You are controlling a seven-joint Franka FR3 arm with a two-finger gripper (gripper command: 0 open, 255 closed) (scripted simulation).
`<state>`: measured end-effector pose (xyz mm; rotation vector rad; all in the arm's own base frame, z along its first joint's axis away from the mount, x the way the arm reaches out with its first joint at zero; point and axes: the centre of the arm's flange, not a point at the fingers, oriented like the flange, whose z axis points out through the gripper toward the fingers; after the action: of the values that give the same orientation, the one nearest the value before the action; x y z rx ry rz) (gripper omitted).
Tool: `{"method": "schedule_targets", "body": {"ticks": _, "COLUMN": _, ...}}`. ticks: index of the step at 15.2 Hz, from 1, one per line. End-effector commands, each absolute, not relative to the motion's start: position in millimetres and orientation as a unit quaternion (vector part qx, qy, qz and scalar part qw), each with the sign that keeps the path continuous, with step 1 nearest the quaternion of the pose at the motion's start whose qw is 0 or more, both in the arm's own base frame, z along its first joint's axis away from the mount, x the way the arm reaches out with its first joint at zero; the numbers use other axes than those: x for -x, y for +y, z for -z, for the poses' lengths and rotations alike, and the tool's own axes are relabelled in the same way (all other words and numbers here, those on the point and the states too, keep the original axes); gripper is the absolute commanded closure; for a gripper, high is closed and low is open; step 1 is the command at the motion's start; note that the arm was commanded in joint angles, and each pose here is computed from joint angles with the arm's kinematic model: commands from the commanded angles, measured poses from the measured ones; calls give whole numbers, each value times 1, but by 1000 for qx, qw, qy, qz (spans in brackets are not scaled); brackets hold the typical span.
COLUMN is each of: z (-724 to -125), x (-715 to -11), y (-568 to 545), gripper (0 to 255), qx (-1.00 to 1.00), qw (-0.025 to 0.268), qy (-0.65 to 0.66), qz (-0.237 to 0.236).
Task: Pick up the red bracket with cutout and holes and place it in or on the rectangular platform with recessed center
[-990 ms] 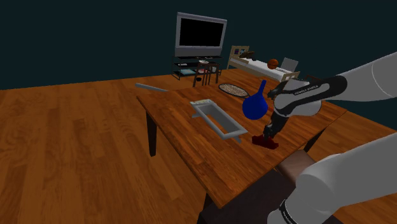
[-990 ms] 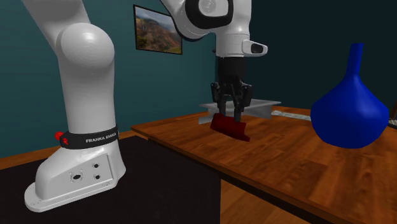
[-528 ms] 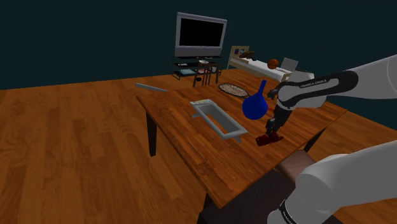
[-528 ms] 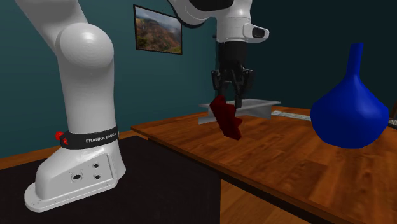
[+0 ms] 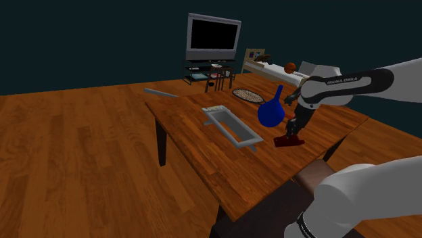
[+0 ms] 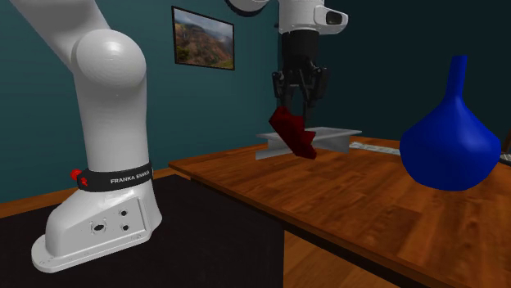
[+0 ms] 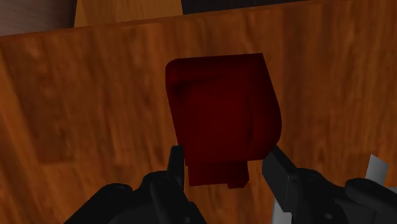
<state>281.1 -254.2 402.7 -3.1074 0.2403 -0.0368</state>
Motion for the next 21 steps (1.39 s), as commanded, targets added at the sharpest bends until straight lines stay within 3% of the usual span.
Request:
{"method": "schedule_targets", "body": {"ticks": 1, "z": -414, "x": -282, "y": -254, "gripper": 255, "qx": 997, "qw": 12, "qy": 77, "qz": 12}}
{"method": "schedule_targets", "body": {"ticks": 8, "z": -447, "x": -282, "y": -254, "gripper": 255, "qx": 997, "qw": 12, "qy": 77, "qz": 12}}
{"method": "schedule_targets", "body": {"ticks": 21, "z": -462, "x": -436, "y": -180, "gripper": 255, "qx": 997, "qw": 12, "qy": 77, "qz": 12}}
